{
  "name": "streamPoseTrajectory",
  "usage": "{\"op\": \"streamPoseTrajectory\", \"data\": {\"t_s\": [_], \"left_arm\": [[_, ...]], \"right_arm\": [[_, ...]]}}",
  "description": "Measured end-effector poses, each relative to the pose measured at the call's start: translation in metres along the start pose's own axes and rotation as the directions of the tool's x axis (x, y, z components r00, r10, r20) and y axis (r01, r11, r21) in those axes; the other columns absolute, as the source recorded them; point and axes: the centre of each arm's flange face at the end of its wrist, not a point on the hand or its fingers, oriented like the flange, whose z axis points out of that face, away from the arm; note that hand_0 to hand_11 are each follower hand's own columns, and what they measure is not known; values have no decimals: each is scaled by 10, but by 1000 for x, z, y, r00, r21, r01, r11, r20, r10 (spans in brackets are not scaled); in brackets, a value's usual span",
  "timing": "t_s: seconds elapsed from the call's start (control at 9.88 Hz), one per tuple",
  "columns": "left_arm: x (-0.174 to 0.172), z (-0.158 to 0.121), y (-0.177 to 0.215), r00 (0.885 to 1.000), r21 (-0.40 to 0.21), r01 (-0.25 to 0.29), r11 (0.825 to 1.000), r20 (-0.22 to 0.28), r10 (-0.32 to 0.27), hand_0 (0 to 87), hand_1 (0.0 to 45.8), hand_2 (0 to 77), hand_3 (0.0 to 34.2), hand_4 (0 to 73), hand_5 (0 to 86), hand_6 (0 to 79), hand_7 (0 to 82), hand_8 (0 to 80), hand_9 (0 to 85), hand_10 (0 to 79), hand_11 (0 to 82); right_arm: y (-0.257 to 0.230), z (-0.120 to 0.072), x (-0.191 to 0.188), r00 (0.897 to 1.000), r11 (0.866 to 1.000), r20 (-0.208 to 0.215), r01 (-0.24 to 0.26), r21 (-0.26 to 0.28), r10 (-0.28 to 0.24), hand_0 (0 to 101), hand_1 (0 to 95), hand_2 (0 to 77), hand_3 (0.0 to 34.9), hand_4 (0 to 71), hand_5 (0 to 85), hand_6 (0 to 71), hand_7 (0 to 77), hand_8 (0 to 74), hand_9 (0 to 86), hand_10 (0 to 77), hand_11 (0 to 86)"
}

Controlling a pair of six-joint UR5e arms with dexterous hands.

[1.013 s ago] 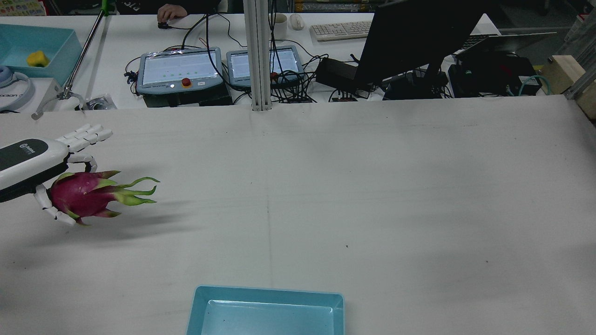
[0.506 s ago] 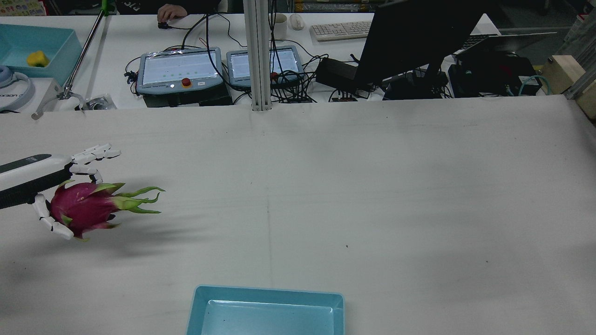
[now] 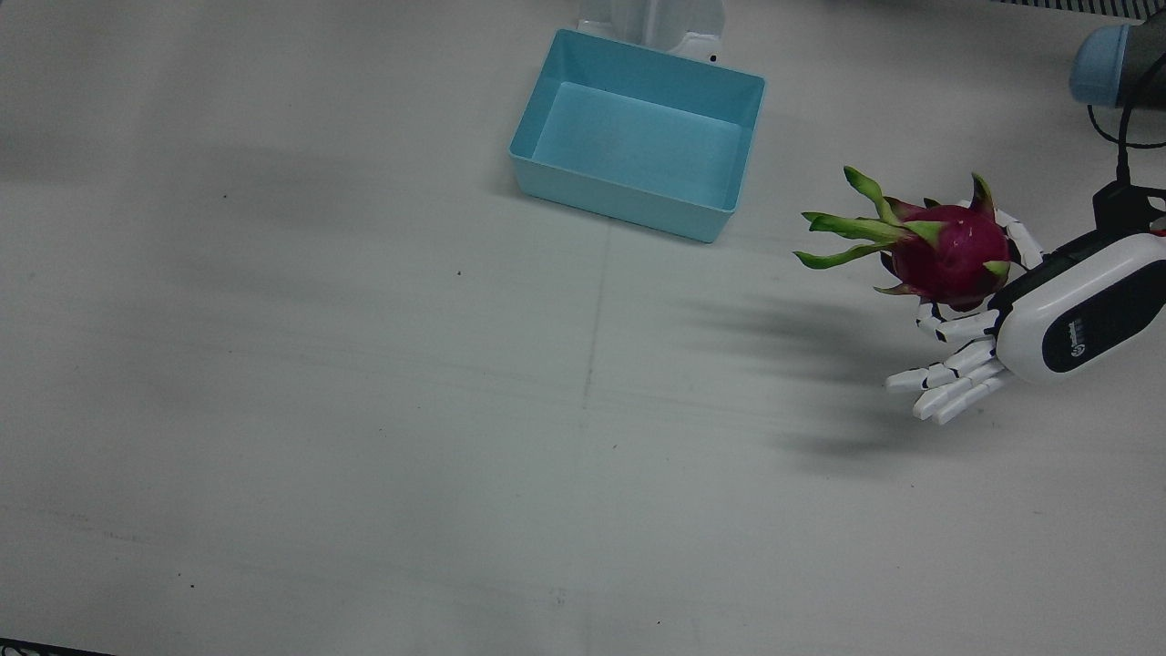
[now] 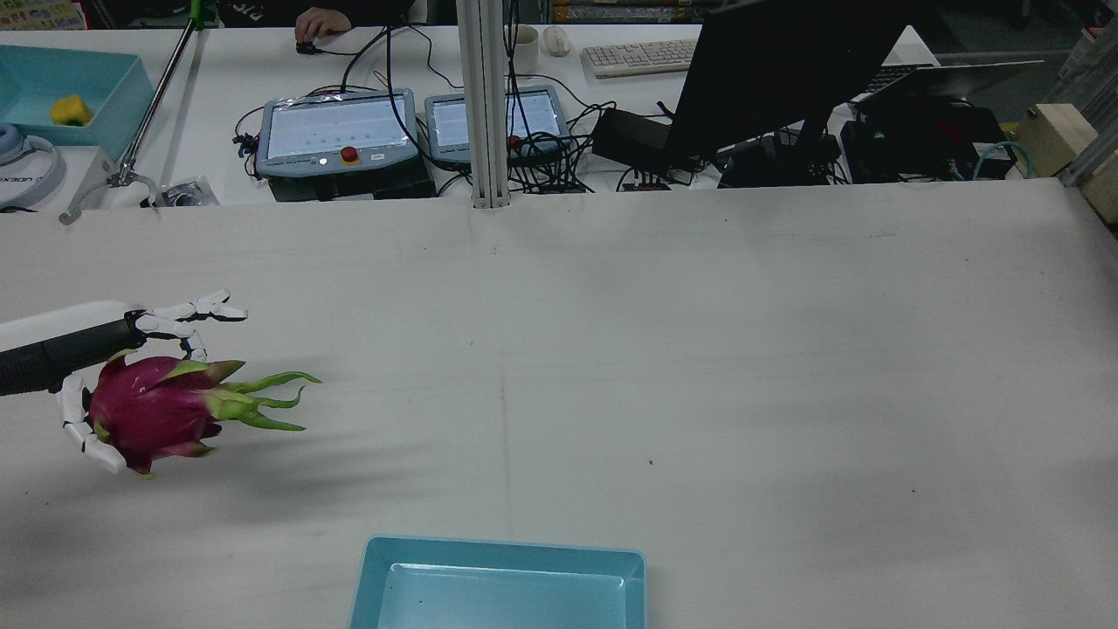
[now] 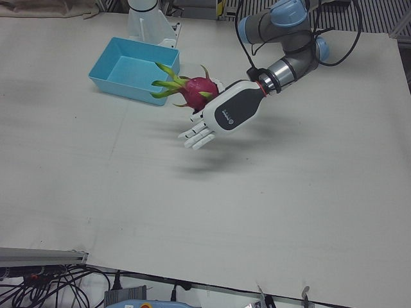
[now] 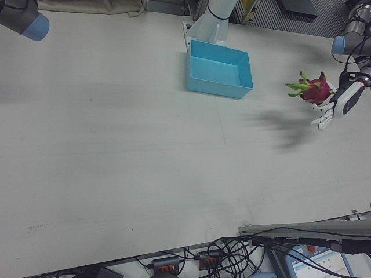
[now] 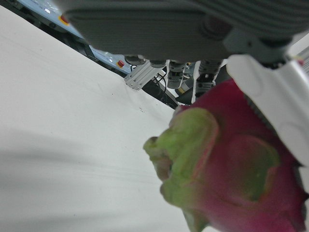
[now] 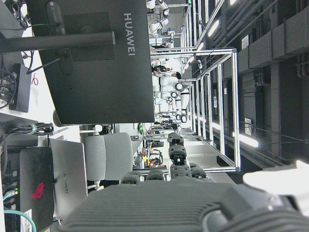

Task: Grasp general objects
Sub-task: 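Carry the dragon fruit toward the light-blue tray with the left hand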

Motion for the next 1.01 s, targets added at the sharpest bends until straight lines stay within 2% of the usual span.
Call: {"op": "streamPoseTrajectory", "data": {"t_s": [0.2, 0.3, 0.61, 0.71, 0.81, 1.01], "left_arm": [[11, -2, 18, 999, -37, 28, 999, 24, -27, 593, 0, 262, 0, 256, 551, 60, 202, 11, 11, 5, 5], [12, -2, 25, 999, -49, 37, 998, 38, -35, 593, 0, 262, 0, 256, 551, 60, 202, 11, 11, 5, 5], [17, 5, 78, 995, -118, 62, 991, 85, -52, 638, 0, 267, 0, 256, 551, 87, 251, 11, 11, 0, 5], [22, 4, 93, 994, -132, 67, 989, 93, -55, 638, 0, 267, 0, 256, 551, 87, 251, 11, 11, 0, 5], [27, 2, 103, 994, -138, 72, 988, 96, -59, 682, 0, 273, 0, 256, 556, 104, 267, 11, 33, 0, 5], [31, 2, 114, 993, -133, 90, 987, 87, -79, 694, 0, 273, 0, 256, 562, 104, 273, 11, 38, 0, 5]], "right_arm": [[0, 0, 0, 1000, 1000, 0, 0, 0, 0, 1, 49, 16, 0, 0, 0, 0, 0, 0, 16, 0, 11], [0, 0, 0, 1000, 1000, 0, 0, 0, 0, 1, 49, 16, 0, 0, 0, 0, 0, 0, 16, 0, 11], [0, 0, 0, 1000, 1000, 0, 0, 0, 0, 1, 49, 16, 0, 0, 0, 0, 0, 0, 16, 0, 11], [0, 0, 0, 1000, 1000, 0, 0, 0, 0, 1, 49, 16, 0, 0, 0, 0, 0, 0, 16, 0, 11], [0, 0, 0, 1000, 1000, 0, 0, 0, 0, 1, 49, 16, 0, 0, 0, 0, 0, 0, 16, 0, 11], [0, 0, 0, 1000, 1000, 0, 0, 0, 0, 1, 49, 16, 0, 0, 0, 0, 0, 0, 16, 0, 11]]}}
